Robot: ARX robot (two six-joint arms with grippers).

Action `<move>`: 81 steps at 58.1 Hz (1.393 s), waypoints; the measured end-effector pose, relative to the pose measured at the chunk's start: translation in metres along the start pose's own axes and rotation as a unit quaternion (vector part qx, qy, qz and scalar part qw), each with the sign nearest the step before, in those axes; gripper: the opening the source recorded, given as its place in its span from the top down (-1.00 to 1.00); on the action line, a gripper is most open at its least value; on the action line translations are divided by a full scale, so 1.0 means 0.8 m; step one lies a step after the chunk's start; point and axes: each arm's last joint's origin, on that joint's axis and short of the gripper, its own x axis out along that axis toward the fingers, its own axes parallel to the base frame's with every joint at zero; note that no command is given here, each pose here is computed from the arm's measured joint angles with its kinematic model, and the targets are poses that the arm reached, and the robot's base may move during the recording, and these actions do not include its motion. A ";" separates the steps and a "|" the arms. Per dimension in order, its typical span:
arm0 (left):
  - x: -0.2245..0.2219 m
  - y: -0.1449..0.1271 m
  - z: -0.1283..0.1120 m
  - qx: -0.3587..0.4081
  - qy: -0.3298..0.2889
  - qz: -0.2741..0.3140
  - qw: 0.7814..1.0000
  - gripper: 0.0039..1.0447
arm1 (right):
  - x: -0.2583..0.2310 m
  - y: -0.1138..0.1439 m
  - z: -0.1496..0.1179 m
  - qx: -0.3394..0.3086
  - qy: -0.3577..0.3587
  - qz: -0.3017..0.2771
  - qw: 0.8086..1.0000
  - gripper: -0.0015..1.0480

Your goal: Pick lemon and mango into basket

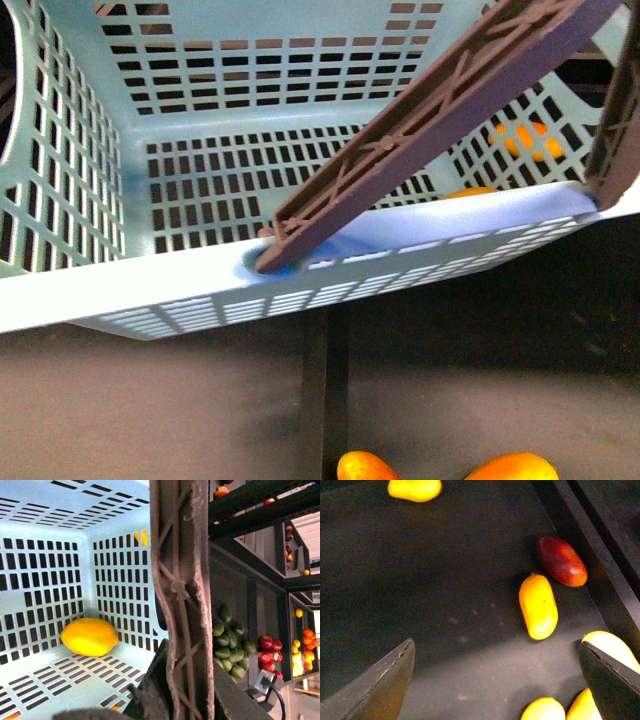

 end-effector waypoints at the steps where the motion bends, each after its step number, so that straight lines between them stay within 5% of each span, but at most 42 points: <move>1: 0.000 0.000 0.000 0.000 -0.002 0.001 1.000 0.88 | 0.011 -0.005 0.003 0.004 0.003 -0.006 1.000 -0.83; 26: 0.000 0.001 0.000 0.000 0.002 -0.001 1.000 0.88 | 0.175 -0.090 -0.037 0.036 0.135 -0.069 0.988 -0.83; 48: 0.000 0.001 0.001 0.001 -0.002 0.001 1.000 0.88 | 0.226 -0.095 -0.075 0.042 0.180 -0.072 0.980 -0.83; 81: 0.000 0.001 0.001 0.001 -0.002 0.002 1.000 0.88 | 0.286 -0.091 -0.082 0.071 0.193 -0.092 0.974 -0.83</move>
